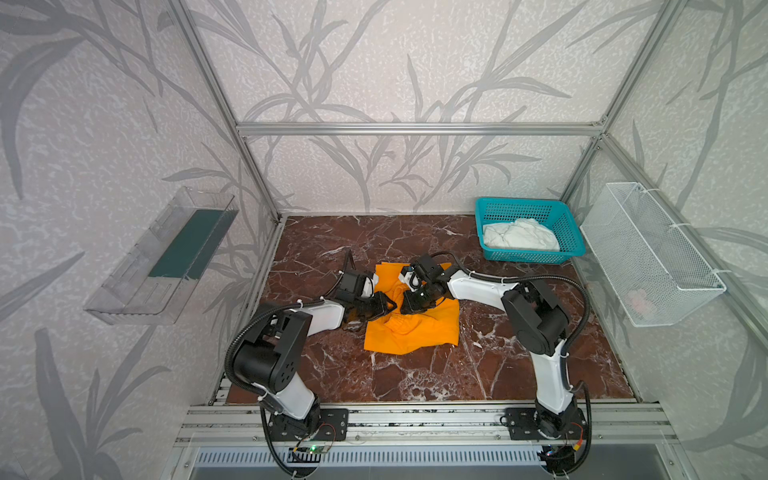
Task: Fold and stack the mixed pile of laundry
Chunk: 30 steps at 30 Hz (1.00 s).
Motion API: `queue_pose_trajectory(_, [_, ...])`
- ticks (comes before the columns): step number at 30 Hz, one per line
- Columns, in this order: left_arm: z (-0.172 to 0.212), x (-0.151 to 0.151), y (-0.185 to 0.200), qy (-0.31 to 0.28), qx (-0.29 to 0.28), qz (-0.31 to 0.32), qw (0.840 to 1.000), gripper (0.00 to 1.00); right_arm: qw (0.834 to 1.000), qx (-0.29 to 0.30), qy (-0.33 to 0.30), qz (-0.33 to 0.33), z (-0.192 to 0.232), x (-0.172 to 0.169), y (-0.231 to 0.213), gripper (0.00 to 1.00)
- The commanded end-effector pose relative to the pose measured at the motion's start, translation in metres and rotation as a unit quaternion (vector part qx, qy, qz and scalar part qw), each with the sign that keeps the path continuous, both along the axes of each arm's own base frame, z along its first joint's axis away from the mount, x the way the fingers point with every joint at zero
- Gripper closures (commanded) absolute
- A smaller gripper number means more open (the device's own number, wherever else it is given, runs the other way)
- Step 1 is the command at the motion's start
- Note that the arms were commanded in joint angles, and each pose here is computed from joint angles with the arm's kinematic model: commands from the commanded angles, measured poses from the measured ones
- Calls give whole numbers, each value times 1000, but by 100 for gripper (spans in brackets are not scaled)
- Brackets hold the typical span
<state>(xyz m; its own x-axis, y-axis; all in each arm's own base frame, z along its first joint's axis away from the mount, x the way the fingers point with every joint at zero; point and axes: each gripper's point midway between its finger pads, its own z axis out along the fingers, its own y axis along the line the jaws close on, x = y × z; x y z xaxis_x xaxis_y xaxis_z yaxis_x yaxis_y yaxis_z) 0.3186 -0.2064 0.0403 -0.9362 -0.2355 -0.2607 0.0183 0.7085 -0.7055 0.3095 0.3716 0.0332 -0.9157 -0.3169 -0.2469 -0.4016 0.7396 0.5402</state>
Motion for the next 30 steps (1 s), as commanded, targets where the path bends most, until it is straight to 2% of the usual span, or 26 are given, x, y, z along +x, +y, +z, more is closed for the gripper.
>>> queue_pose_trajectory(1, [5, -3, -18, -4, -20, -31, 999, 70, 1000, 14, -4, 11, 4, -4, 5, 87])
queue_pose_trajectory(6, [2, 0, -8, 1, 6, -9, 1000, 82, 1000, -9, -14, 19, 10, -5, -5, 86])
queue_pose_trajectory(11, [17, 5, -3, -9, 32, -8, 999, 99, 995, -69, -61, 33, 40, -6, -38, 74])
queue_pose_trajectory(17, [71, 15, 3, -51, 71, -25, 996, 100, 990, -87, -108, 5, 84, -1, -84, 65])
queue_pose_trajectory(22, [102, 19, 22, -90, 133, -20, 987, 100, 989, -83, -121, -27, 94, 7, -109, 59])
queue_pose_trajectory(27, [78, 24, 61, -82, 227, 21, 970, 100, 990, -80, -106, -42, 81, 11, -112, 56])
queue_pose_trajectory(30, [45, 24, 91, -47, 300, 53, 951, 100, 992, -72, -87, -49, 68, 13, -106, 52])
